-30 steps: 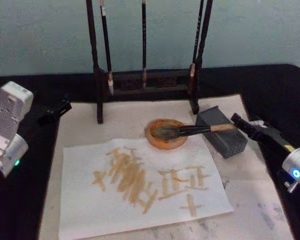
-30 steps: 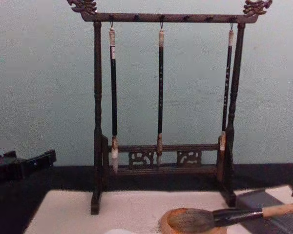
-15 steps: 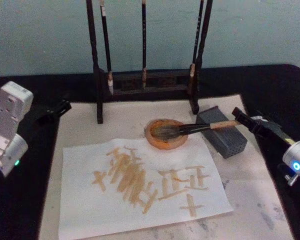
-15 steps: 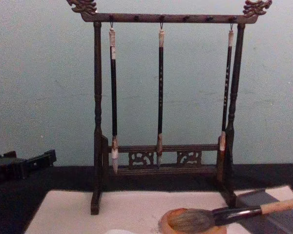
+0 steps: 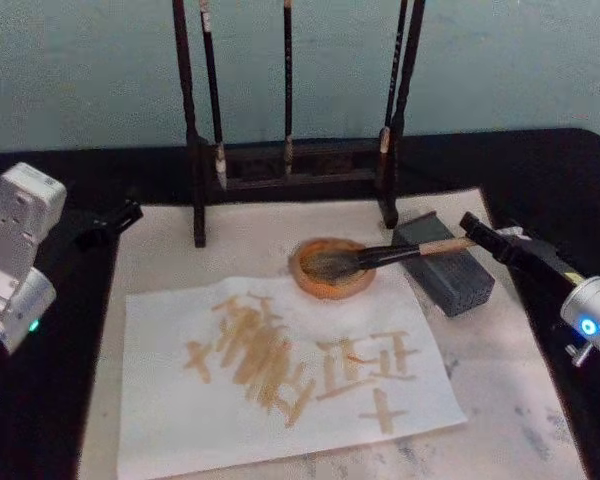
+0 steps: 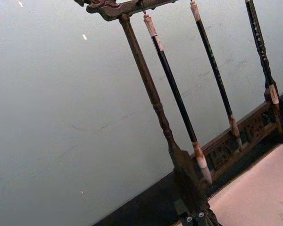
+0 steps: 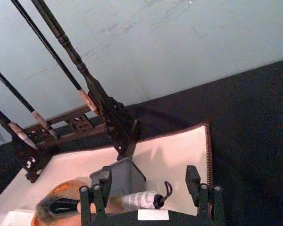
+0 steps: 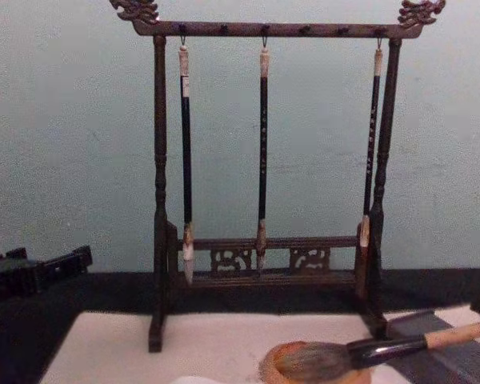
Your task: Pick up the brush from the inkstone, write on the paper, then place the brush back to its original position.
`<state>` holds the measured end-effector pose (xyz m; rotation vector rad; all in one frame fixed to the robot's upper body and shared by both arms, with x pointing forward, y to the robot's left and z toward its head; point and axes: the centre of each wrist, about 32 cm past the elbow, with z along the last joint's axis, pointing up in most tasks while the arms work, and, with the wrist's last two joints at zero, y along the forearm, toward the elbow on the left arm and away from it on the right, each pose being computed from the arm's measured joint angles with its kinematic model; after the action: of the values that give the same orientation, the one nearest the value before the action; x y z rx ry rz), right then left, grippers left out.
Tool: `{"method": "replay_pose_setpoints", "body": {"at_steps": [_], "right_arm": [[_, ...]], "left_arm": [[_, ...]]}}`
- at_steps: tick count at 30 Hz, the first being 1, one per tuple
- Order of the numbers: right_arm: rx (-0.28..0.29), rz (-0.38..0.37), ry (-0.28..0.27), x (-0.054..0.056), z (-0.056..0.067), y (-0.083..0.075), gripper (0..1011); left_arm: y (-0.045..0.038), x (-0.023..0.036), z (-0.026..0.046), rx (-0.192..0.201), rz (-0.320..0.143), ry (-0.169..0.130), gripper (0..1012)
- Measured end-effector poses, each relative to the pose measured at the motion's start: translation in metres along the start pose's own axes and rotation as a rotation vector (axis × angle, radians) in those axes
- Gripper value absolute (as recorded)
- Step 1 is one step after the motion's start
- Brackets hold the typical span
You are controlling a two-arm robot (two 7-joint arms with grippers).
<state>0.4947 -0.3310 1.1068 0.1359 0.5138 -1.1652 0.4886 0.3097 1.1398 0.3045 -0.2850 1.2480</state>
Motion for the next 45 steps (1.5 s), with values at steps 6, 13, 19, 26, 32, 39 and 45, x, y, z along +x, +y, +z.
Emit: {"method": "replay_pose_setpoints", "body": {"at_steps": [6, 13, 19, 26, 32, 39, 45], "right_arm": [[-0.011, 0.001, -0.006, 0.000, 0.001, 0.006, 1008], [-0.016, 0.008, -0.012, -0.001, 0.002, 0.012, 1008], [-0.018, 0.011, -0.016, -0.002, 0.002, 0.013, 1008], [-0.016, 0.021, -0.021, -0.005, 0.003, 0.010, 1008], [-0.015, 0.023, -0.023, -0.008, 0.001, 0.004, 1008], [-0.013, 0.020, -0.013, -0.009, -0.001, 0.000, 1008], [-0.012, 0.015, -0.007, -0.008, -0.002, -0.002, 1008]], "left_arm": [[0.0000, 0.0000, 0.0000, 0.000, 0.000, 0.000, 1002], [0.0000, 0.0000, 0.0000, 0.000, 0.000, 0.000, 1002], [0.0000, 0.0000, 0.0000, 0.000, 0.000, 0.000, 1002], [0.0000, 0.0000, 0.0000, 0.000, 0.000, 0.000, 1002], [0.0000, 0.0000, 0.0000, 0.000, 0.000, 0.000, 1002], [0.0000, 0.0000, 0.0000, 0.000, 0.000, 0.000, 1002], [0.0000, 0.0000, 0.0000, 0.000, 0.000, 0.000, 1002]]}}
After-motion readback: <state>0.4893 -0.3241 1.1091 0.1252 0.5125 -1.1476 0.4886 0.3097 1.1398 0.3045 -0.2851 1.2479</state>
